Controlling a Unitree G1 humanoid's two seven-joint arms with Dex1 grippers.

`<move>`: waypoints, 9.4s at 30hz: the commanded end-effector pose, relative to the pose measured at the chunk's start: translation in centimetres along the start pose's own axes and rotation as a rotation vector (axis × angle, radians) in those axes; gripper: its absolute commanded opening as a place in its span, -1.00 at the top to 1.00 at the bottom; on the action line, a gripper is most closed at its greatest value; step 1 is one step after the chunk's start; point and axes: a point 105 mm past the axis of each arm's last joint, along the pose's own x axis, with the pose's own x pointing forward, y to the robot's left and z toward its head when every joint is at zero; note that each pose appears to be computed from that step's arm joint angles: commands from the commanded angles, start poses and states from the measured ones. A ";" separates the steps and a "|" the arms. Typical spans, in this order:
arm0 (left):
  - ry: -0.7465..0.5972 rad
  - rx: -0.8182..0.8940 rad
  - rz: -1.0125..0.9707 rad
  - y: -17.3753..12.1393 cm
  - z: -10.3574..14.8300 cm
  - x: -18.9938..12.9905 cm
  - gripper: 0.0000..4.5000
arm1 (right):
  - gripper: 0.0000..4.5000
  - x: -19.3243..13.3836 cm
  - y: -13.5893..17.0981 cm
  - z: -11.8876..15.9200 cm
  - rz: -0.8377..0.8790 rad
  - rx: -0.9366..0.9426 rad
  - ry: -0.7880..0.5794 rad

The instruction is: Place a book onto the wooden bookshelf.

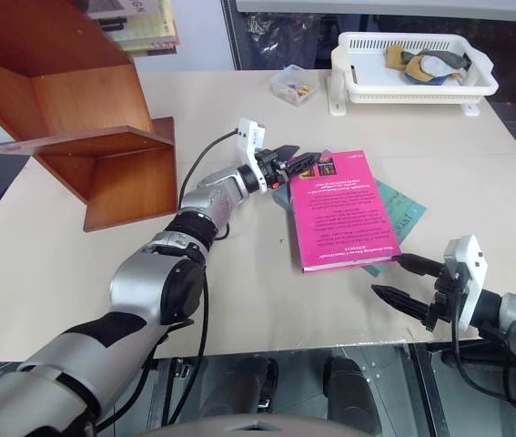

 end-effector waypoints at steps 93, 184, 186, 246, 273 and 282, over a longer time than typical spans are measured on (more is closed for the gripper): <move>0.121 0.257 -0.304 -2.0 -1.0 -6.2 -0.98 | -1.00 0.1 -4.2 0.9 -0.235 -0.118 -0.062; 0.234 0.372 -0.044 -4.6 -3.4 -14.8 -0.98 | -1.00 8.8 -3.8 6.5 0.289 -0.136 0.268; 0.234 0.370 -0.045 -4.7 -3.6 -14.8 -0.98 | -1.00 8.4 -3.3 6.3 0.324 -0.139 0.283; 0.333 -0.020 -0.362 -10.9 -7.4 -9.7 -0.98 | -1.00 9.9 -9.0 8.7 -0.077 -0.124 0.028; 0.356 -0.037 -0.408 -12.3 -8.4 -9.9 -0.98 | -1.00 12.6 -7.1 9.2 0.037 -0.122 -0.027; 0.327 -0.093 -0.253 -10.6 -8.3 -9.7 -0.98 | -1.00 12.0 -7.8 8.4 0.006 -0.142 0.012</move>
